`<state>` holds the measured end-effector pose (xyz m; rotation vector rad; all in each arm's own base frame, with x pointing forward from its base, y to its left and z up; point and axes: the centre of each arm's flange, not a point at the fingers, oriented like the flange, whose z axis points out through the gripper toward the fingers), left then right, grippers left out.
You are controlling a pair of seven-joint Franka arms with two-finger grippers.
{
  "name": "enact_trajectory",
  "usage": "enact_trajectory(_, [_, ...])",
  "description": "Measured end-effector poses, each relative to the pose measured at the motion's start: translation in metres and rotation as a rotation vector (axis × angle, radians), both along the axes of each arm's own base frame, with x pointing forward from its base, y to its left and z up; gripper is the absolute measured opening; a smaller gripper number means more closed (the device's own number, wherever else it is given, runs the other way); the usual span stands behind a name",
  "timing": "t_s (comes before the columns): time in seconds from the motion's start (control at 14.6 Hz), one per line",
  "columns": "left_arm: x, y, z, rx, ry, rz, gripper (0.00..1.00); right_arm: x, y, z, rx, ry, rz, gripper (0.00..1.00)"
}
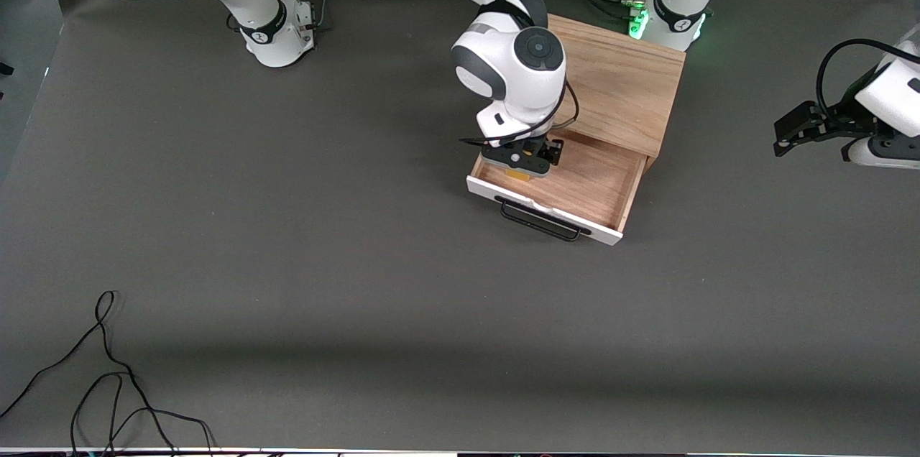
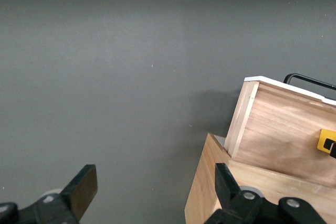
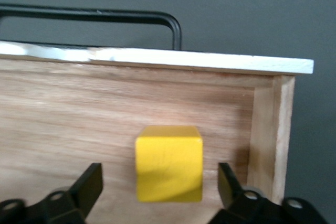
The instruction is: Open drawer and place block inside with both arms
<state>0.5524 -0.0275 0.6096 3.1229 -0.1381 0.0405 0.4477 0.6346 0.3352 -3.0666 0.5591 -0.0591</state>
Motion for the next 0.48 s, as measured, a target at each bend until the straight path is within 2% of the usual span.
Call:
enact_trajectory(0.27, [0.008,0.007,0.009,0.001,0.005,0.011,1.00,0.024,-0.027,0.096,0.067,-0.071,-0.028,1.00])
enact_trajectory(0.48, [0.008,0.009,0.008,0.006,0.007,0.014,1.00,0.079,-0.116,0.170,0.074,-0.087,-0.009,1.00])
